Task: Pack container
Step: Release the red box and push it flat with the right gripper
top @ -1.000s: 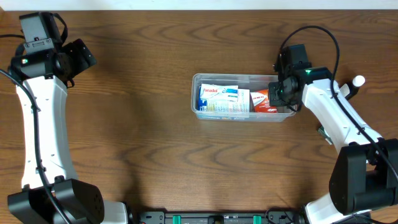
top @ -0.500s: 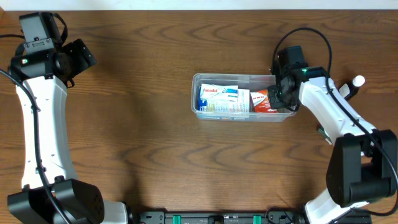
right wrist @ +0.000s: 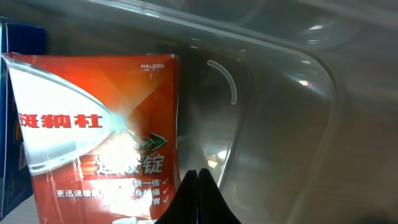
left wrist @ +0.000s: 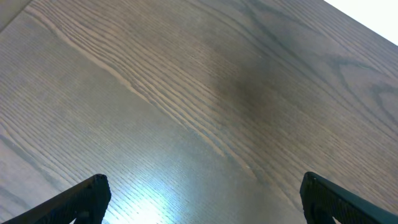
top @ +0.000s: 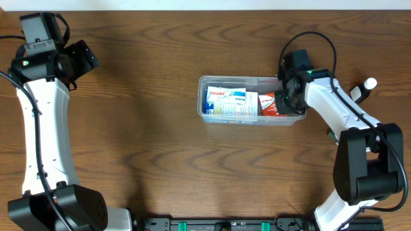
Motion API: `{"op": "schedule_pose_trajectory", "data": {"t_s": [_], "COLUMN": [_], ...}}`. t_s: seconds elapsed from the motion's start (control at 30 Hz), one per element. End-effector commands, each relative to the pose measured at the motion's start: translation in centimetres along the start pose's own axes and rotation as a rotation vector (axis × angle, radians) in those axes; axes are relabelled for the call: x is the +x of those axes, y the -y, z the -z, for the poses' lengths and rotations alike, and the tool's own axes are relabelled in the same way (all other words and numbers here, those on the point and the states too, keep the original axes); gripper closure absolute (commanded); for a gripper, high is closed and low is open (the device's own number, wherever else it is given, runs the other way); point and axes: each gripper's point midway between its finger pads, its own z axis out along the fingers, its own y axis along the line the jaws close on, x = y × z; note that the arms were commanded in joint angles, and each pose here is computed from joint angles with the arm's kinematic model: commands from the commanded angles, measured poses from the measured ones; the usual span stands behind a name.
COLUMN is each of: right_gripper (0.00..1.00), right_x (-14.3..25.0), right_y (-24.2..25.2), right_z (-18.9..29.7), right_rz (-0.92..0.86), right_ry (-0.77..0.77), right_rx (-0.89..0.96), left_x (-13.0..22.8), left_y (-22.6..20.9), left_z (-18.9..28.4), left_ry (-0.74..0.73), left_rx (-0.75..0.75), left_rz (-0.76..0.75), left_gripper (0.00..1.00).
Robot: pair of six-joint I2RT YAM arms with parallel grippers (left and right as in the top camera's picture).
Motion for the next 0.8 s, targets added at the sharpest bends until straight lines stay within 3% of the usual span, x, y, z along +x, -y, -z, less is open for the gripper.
{"op": "schedule_pose_trajectory", "data": {"t_s": [0.0, 0.77], "right_gripper": [0.99, 0.99], "right_x": [-0.2, -0.8], "right_y": [0.1, -2.3], "right_z": [0.0, 0.2], "right_rz": [0.008, 0.008], "right_ry": [0.004, 0.03], "right_rx": [-0.006, -0.147], "left_x": [-0.2, -0.2], "left_y": [-0.4, -0.4], "left_z": [0.0, 0.0], "left_ry": [0.005, 0.005], "left_rx": [-0.017, -0.017], "left_rz": [-0.003, -0.003], "left_gripper": [0.02, 0.02]}}
